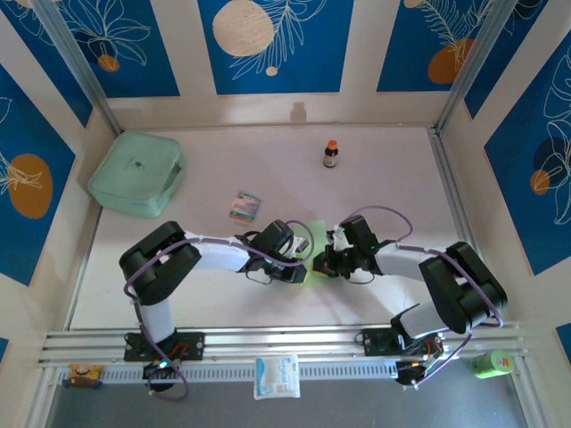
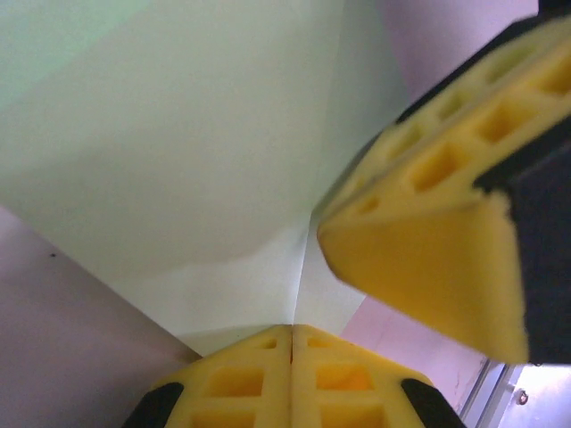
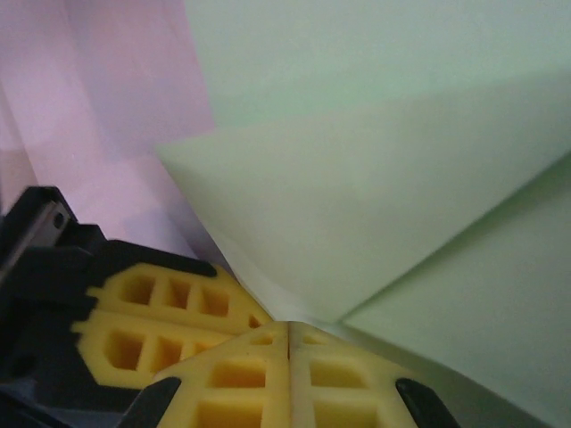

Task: Fold a paper plane with a square sheet of paper (pick it up from the middle)
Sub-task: Fold the triangle a second time at the center of the table.

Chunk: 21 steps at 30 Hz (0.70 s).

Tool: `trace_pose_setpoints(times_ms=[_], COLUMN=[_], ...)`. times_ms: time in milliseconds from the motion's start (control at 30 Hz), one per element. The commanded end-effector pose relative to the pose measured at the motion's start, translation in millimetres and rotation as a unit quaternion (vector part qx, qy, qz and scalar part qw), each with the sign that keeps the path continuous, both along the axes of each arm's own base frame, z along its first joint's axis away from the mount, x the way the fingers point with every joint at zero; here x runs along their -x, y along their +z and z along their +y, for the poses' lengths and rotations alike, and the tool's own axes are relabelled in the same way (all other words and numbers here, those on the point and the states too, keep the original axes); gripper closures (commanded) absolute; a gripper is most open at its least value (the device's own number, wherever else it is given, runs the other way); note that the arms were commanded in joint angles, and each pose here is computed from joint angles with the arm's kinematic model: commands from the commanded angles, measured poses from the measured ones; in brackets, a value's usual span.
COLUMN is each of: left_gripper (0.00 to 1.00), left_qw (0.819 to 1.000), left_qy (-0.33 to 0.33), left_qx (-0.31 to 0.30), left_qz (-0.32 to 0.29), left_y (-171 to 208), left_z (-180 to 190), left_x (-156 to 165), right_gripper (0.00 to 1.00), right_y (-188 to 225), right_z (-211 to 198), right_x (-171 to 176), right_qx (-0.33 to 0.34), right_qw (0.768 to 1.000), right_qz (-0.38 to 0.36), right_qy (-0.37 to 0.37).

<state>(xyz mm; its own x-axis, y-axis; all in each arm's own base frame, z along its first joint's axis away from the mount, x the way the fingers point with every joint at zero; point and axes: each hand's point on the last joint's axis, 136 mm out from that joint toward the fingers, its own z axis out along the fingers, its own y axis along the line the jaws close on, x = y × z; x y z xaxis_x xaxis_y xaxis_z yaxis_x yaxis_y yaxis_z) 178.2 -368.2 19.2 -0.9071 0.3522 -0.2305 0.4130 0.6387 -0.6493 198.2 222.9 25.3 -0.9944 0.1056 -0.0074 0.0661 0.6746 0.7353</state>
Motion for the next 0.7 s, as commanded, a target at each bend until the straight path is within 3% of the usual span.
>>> trace_pose_setpoints(times_ms=[0, 300, 500, 667], left_gripper=[1.0, 1.0, 1.0, 1.0], left_qw=[0.997, 0.997, 0.997, 0.997], left_qy=[0.005, 0.006, 0.004, 0.0], left_qx=[-0.064, -0.066, -0.067, -0.069], left_qz=[0.038, 0.039, 0.039, 0.041], left_y=[-27.0, -27.2, -27.4, -30.1], left_z=[27.6, 28.4, 29.3, 30.3], left_x=[19.3, 19.3, 20.5, 21.9], right_gripper=[0.99, 1.0, 1.0, 1.0], right_y=[6.9, -1.4, -30.6, -26.0], right_z=[10.2, 16.3, -1.8, -9.2], right_x=[-0.2, -2.4, 0.4, -12.5], right_qx=[-0.016, -0.012, 0.028, 0.022], right_qw=[1.0, 1.0, 0.999, 0.999], right_qz=[-0.008, 0.003, 0.033, 0.024], right_qy=[0.011, 0.012, -0.022, -0.039])
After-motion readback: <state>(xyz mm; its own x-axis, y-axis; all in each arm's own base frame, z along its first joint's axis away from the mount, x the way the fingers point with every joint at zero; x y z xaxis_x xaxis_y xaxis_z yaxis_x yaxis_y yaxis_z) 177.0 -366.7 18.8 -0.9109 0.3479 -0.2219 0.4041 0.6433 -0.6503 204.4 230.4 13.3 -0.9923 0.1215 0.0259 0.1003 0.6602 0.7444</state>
